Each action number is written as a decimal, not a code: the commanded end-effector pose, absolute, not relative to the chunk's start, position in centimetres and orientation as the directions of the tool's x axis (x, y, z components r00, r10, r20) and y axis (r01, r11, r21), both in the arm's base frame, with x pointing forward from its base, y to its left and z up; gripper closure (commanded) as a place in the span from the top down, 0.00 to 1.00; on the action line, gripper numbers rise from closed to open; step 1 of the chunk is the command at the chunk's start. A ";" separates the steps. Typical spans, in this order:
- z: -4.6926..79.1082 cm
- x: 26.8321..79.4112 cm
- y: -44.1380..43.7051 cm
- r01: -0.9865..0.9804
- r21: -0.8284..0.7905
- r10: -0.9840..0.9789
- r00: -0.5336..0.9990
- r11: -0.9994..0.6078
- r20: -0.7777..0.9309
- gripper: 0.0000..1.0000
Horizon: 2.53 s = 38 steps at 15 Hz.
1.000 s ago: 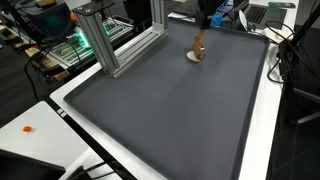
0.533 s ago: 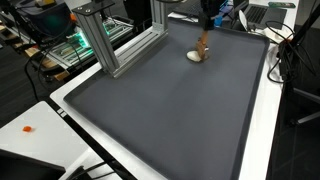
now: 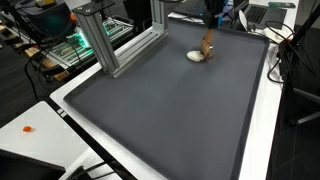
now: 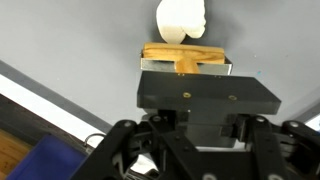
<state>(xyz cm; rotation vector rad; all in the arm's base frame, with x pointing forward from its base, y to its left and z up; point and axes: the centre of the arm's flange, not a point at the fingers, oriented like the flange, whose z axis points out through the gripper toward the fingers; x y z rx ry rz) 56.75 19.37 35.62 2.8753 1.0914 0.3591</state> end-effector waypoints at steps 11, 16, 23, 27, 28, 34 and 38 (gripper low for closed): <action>37.5 55.5 16.2 0.232 0.058 0.239 0.942 -0.971 0.236 0.35; 35.9 54.7 15.6 0.161 0.044 0.167 0.959 -0.986 0.227 0.35; 34.7 53.5 15.0 0.116 0.043 0.122 0.977 -0.992 0.174 0.35; 34.7 52.8 14.9 0.115 0.050 0.121 0.983 -0.992 0.135 0.35; 34.6 52.5 14.9 0.120 0.051 0.126 0.984 -0.991 0.125 0.35; 34.1 51.6 15.1 0.134 0.060 0.140 0.985 -0.989 0.101 0.35; 34.6 51.4 15.2 0.140 0.066 0.146 0.985 -0.988 0.090 0.35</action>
